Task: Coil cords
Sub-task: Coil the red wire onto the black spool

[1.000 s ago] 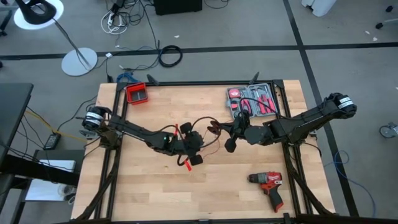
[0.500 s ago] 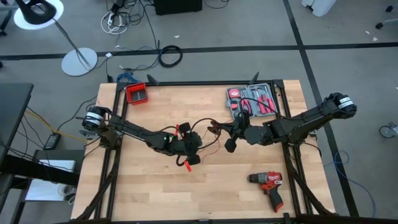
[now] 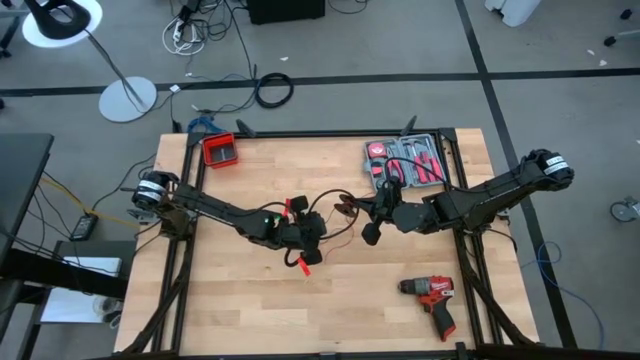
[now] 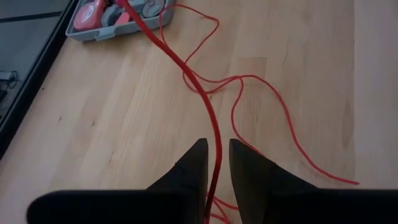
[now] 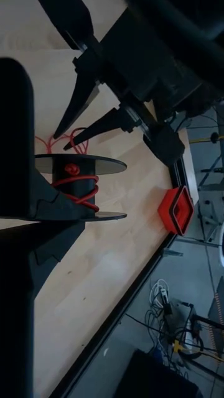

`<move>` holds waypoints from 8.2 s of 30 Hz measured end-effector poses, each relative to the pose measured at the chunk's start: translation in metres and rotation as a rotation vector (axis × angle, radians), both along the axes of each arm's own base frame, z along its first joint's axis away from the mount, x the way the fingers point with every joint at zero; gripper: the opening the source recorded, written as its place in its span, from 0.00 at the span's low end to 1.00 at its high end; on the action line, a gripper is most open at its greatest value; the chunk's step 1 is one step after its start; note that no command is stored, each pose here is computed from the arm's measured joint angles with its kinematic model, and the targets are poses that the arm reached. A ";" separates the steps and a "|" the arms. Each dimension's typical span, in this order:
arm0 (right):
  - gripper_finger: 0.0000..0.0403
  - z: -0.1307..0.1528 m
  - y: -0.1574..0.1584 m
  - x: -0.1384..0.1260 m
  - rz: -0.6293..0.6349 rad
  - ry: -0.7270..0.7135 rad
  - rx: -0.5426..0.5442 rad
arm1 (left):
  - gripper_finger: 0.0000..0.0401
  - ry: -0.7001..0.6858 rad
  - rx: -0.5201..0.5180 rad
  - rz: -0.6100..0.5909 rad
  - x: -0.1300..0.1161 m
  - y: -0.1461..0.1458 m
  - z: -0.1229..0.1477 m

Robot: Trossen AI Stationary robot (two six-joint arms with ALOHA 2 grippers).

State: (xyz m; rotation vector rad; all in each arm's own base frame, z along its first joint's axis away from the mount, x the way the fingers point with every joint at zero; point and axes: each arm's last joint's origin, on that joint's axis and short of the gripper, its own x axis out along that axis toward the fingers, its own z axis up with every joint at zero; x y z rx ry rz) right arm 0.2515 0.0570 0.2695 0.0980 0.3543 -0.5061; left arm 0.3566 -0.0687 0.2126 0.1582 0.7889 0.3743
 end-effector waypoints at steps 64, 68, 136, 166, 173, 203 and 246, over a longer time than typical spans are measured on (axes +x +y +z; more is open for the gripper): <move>0.00 0.011 -0.004 0.005 -0.122 -0.187 0.080 | 0.00 -0.285 -0.066 0.126 -0.009 0.003 -0.014; 0.00 0.013 -0.007 0.007 -0.125 -0.203 0.078 | 0.00 -0.312 -0.084 0.131 -0.008 0.003 -0.012; 0.00 -0.017 -0.036 0.051 -0.218 -0.241 0.047 | 0.00 -0.474 -0.172 0.145 0.005 0.006 -0.007; 0.00 -0.033 -0.035 0.060 -0.123 -0.107 -0.058 | 0.00 -0.267 -0.086 0.055 0.025 0.018 0.047; 0.00 -0.024 -0.034 0.052 -0.074 -0.097 -0.054 | 0.00 -0.176 -0.013 0.026 0.023 0.016 0.064; 0.00 -0.022 -0.027 0.048 0.063 -0.042 -0.068 | 0.00 0.126 0.183 0.025 0.001 0.020 0.110; 0.00 -0.009 -0.035 0.019 0.154 0.104 -0.062 | 0.26 0.339 -0.019 0.003 -0.020 0.009 0.032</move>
